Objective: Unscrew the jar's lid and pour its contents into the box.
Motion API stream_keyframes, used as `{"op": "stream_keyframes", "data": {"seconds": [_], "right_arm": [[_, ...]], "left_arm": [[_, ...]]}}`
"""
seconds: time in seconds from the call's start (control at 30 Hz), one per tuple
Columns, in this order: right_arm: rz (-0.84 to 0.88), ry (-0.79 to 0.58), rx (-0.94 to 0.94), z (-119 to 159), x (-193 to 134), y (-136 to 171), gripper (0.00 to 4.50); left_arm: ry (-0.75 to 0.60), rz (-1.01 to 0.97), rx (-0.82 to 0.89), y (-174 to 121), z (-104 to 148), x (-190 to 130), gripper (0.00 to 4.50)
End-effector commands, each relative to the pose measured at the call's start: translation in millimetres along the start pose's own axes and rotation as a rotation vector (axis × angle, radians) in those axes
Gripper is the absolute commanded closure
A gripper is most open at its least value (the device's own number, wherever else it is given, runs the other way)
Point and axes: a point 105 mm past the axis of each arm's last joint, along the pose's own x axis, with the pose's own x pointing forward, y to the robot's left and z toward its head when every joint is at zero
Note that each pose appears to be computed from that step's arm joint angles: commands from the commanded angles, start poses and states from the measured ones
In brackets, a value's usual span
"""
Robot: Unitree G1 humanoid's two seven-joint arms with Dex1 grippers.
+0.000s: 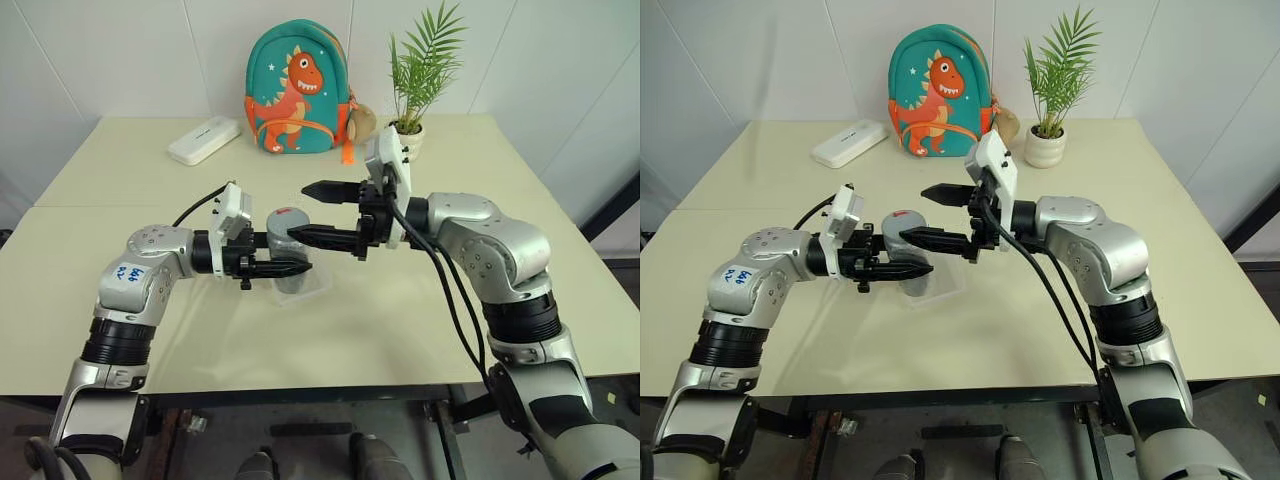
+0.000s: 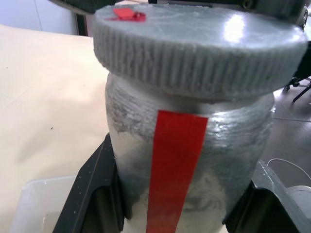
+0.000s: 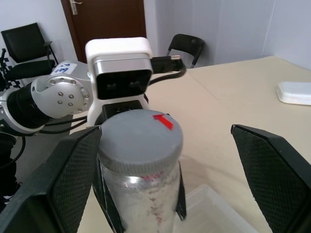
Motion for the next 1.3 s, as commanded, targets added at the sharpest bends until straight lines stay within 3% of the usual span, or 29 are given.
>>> {"op": "stream_keyframes", "data": {"seconds": [0.03, 0.53, 0.83, 1.3], "right_arm": [[-0.034, -0.012, -0.014, 5.8, -9.6, -6.6, 0.03], [-0.107, -0.032, -0.003, 6.2, -21.0, -24.2, 0.03], [0.053, -0.189, 0.114, 33.9, -19.5, 0.1, 0.03], [0.100, -0.042, 0.093, 12.4, 19.5, 24.4, 0.03]], "left_arm": [[-0.017, -0.018, 0.057, -3.8, 11.1, -1.4, 2.52], [-0.013, -0.016, 0.056, -2.5, 11.4, -2.0, 2.52], [-0.010, -0.013, 0.056, -1.5, 11.6, -2.9, 2.52], [-0.017, -0.014, 0.056, -2.0, 10.7, -0.5, 2.52]]}}
